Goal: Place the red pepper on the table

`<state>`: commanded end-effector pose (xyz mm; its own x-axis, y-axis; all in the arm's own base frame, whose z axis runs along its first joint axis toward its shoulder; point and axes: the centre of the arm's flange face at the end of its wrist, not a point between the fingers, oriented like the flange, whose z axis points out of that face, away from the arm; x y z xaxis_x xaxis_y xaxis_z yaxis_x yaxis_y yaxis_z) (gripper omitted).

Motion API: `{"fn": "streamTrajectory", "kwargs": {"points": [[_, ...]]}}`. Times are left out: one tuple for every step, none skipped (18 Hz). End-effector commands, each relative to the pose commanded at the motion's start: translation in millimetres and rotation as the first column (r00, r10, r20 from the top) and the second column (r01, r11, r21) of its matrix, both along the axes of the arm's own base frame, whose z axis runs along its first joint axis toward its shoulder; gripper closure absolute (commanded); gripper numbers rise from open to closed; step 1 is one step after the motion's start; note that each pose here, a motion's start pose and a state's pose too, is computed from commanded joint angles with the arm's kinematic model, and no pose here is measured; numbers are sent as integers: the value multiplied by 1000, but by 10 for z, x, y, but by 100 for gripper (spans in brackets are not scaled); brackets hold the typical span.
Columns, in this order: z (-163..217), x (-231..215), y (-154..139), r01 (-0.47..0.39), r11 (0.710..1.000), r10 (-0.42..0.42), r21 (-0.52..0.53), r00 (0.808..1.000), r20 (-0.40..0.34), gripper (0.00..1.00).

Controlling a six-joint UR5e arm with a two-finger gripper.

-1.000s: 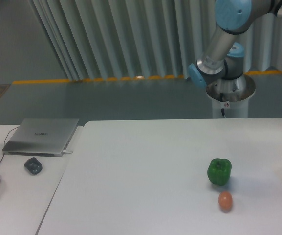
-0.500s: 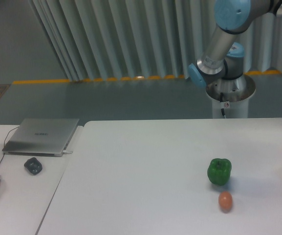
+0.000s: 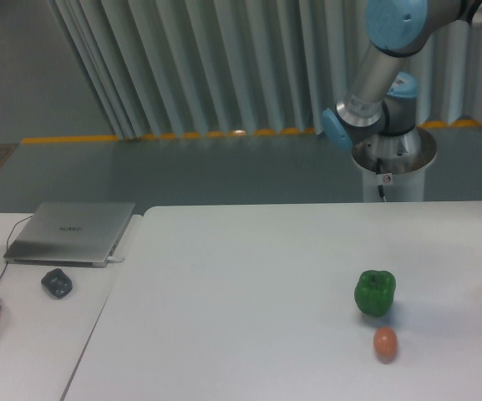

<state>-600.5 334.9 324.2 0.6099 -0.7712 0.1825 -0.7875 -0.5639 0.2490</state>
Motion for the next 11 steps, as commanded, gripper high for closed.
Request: {"fn": "streamTrajectory", "kwargs": {"points": [[71,0,9,-2,1000,2,6,1000,10,89],[111,9,14,-2,1000,2,14,1000,10,89],[214,15,26,-2,999,2,32,1000,2,89],[279,15,48,-3,999,2,51,1000,12,89],[355,24,74,-6,997,4,73,999,35,89],[415,31,105,-21,995,16,100,998,54,89],[448,40,115,-44,992,36,119,997,66,89],[480,55,119,-58,990,50,128,996,67,89],[496,71,124,-63,990,54,127,996,68,89],[535,94,128,-75,989,66,126,995,71,89],[580,119,153,-90,987,80,135,994,79,89]]}}
